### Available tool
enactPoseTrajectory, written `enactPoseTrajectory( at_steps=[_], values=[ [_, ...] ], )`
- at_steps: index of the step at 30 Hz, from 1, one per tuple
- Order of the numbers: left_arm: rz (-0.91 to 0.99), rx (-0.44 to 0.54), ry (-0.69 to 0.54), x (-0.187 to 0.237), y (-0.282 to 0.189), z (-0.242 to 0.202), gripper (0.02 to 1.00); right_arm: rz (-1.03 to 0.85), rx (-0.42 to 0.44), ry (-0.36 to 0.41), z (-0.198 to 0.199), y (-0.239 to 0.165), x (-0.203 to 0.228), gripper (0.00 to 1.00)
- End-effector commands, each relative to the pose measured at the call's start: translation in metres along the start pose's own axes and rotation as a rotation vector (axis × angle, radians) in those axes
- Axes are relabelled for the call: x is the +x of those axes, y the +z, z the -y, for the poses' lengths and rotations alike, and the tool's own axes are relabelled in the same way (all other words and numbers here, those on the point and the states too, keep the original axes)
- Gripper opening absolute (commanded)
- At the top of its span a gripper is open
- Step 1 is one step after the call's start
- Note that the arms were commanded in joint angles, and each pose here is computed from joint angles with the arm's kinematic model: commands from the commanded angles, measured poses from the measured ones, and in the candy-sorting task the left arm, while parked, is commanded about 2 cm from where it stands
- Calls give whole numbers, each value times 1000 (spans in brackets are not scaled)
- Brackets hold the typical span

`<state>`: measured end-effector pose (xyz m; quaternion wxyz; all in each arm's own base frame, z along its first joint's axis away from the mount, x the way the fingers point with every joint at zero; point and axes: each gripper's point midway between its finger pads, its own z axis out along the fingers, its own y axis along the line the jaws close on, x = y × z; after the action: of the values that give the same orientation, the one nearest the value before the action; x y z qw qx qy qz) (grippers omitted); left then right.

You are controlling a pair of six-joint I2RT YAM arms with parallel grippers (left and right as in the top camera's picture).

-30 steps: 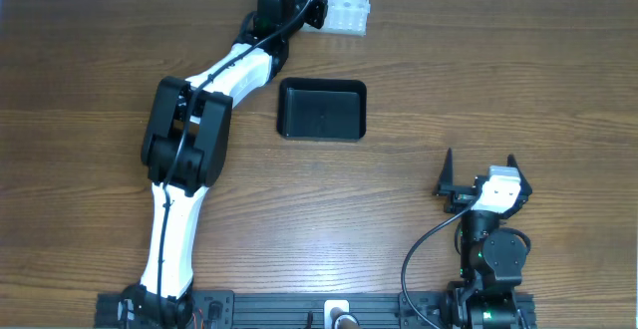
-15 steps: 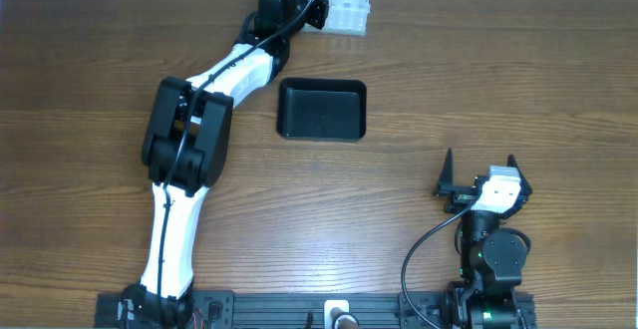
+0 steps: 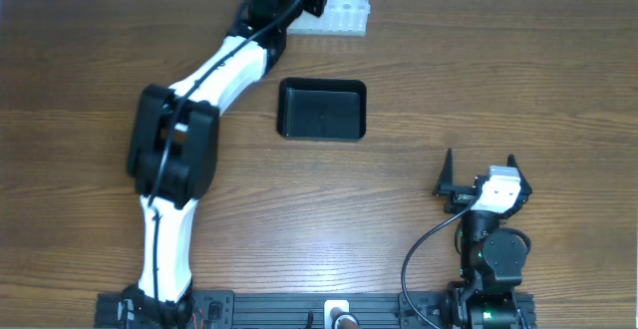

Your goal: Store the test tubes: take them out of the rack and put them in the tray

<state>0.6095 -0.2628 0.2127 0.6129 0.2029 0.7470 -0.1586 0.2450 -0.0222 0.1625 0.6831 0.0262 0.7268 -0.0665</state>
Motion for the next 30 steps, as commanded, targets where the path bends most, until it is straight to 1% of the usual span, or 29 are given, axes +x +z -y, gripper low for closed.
enactPoseTrajectory(
  at_steps=[1,4,6,7,9,11,14,16,18,20,30],
  values=[
    [176,-31,31,-118,-57,0,84,-3,1,3,1,0,3,993],
    [154,-28,12,-137,-80,3,93,-2,1,3,1,0,2,993],
    [83,-26,-44,-131,-92,5,84,-3,1,3,0,0,3,991],
    [26,-27,-87,-121,-97,5,77,-2,1,3,0,0,2,993],
    [-89,-40,-168,-96,-102,6,60,-3,1,3,1,0,3,991],
    [-223,-83,-248,-62,-107,6,49,-3,1,3,1,0,3,991],
    [-433,-217,-364,1,-117,4,45,-3,1,3,1,0,3,991],
    [-536,-280,-400,33,-124,7,42,-3,1,3,1,0,3,993],
    [-607,-310,-408,57,-128,14,45,-2,1,3,1,0,2,991],
    [-649,-316,-392,72,-128,21,45,-3,1,3,1,0,3,993],
    [-791,-394,-304,132,-124,35,45,-3,1,3,1,0,3,991]
  ],
)
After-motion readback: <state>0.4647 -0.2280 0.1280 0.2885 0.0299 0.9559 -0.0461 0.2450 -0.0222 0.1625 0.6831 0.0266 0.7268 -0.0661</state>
